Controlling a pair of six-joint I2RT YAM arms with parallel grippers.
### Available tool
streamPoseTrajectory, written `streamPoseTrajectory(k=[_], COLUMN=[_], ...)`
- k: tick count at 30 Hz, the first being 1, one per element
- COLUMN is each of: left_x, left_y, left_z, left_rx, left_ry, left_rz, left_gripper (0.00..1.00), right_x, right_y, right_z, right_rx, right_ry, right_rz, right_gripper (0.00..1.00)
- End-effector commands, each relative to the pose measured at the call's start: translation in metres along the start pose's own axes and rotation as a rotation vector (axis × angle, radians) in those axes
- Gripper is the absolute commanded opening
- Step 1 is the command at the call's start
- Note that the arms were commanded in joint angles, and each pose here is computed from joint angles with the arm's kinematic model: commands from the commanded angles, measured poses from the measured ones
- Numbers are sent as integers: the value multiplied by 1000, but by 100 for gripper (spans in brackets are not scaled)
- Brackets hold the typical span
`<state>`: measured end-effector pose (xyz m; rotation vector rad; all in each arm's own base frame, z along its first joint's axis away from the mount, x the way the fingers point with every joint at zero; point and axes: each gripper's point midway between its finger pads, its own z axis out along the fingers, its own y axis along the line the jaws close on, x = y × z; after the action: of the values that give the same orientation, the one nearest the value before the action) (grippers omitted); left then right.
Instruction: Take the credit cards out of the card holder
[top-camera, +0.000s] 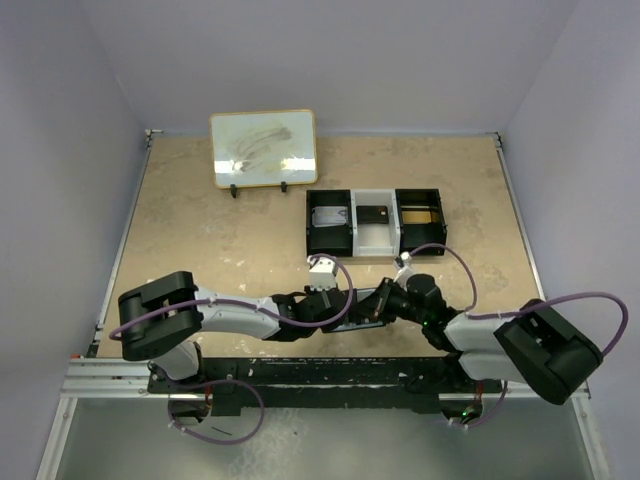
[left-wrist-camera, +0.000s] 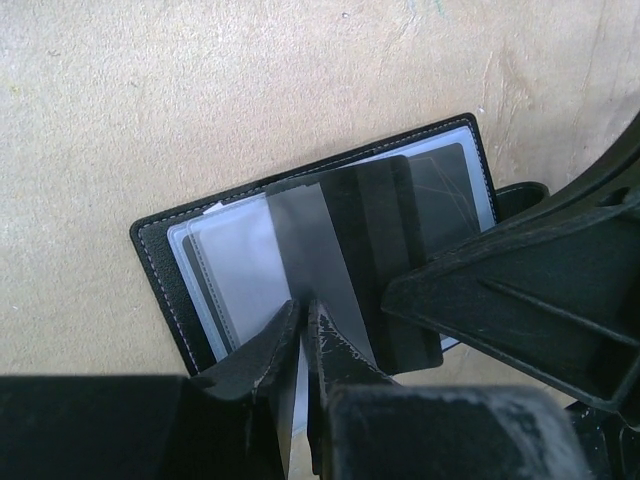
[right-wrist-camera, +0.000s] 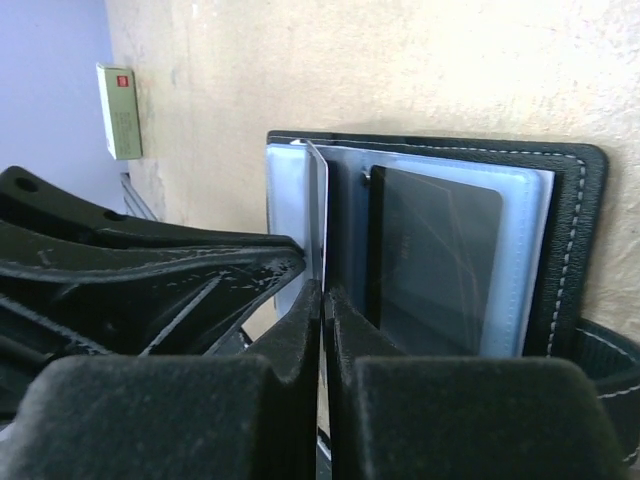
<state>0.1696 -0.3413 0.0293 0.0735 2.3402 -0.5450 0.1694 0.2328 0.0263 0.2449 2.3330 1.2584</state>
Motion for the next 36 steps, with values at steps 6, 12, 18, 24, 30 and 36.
streamPoseTrajectory(k=[6,12,18,24,30,36], left_x=[8,5,4,-29,-75,-93], left_y=[44,55,61,24,10,63], left_z=[-10,-13,-17,-39,-73,-94], left_rx=[-153,-189,-205,-51,-18,-131], left_ry=[11,-4,-8,-67,-157,-200], left_rz=[84,102,117,47,29,-14], left_gripper=[5,5,4,12,22,31], right_x=[-42,-77,-113,-164,-203,-221], right_y=[13,17,35,54,57,55], right_z=[-24,-57,-74,-78,-49,-17], right_rx=[82,206,282,431,497,524], right_ry=[-196,-352,-457,-537,-455,-385], right_rz=[-60,-149,-276,-477,-532,-573], right_gripper=[0,0,0,0,0,0])
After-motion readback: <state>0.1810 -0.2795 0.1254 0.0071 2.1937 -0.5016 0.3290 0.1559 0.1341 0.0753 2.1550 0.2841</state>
